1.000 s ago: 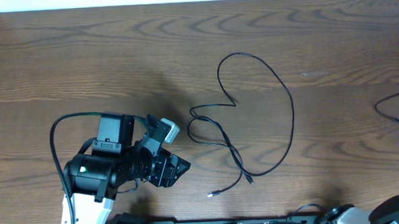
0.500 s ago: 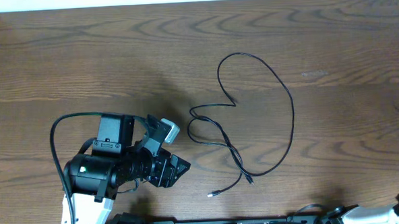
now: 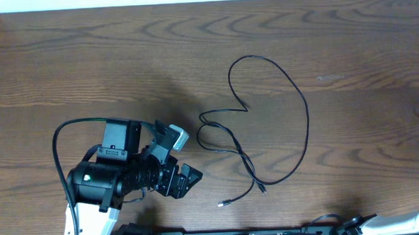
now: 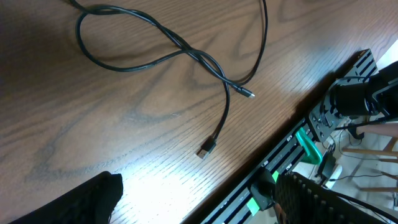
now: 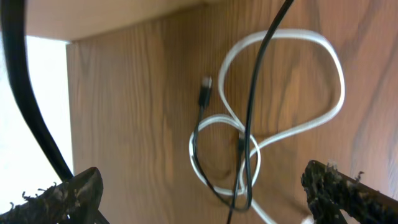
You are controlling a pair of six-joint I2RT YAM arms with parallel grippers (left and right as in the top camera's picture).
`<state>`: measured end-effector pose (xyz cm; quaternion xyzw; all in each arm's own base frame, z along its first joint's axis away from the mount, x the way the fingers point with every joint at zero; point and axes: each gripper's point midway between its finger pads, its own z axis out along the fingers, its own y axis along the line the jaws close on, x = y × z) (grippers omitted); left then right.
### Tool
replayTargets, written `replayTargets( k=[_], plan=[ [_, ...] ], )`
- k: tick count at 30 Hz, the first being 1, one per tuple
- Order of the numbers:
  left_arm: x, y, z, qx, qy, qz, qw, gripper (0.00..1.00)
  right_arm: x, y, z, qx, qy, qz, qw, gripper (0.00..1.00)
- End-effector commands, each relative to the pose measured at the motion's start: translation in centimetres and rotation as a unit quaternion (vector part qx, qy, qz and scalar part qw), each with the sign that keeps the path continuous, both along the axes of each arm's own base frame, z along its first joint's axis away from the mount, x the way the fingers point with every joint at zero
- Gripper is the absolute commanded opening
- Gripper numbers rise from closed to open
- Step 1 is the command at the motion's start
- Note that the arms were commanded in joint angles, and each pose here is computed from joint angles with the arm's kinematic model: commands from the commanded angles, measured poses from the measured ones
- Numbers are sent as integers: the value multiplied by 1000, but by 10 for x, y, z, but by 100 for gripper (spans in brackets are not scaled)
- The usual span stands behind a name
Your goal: Untangle cables
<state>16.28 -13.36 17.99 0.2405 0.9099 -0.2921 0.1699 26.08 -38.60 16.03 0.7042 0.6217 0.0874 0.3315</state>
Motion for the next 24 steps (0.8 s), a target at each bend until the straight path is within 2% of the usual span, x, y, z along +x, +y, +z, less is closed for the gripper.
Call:
replayTargets(
  k=[1,2,5,8,11,13,15,18,21,24],
  plan=[
    [-1,-1,2,-5,0,-4,1000,84,27,23,7,46,-55,31,997,99],
    [-2,-1,2,-5,1,-4,1000,84,34,29,9,52,-66,46,995,99],
    [-1,-1,2,-5,0,-4,1000,84,84,70,42,51,-166,186,967,99],
    [-1,-1,2,-5,0,-4,1000,84,126,117,89,27,-274,325,905,99],
    [-2,-1,2,-5,1,-4,1000,84,153,156,124,-20,-333,423,843,99],
    [-3,-1,1,-5,4,-4,1000,84,167,177,130,-30,-340,452,824,99],
    [-5,-1,1,-4,8,-4,1000,84,175,188,121,-15,-324,447,834,99],
    [-7,0,-1,-2,15,-4,1000,84,175,189,90,29,-267,403,875,99],
    [-9,0,-1,-2,18,-4,1000,84,161,184,51,72,-181,342,919,99],
    [-9,0,-1,-2,18,-4,1000,84,149,172,32,61,-129,317,938,99]
  ],
)
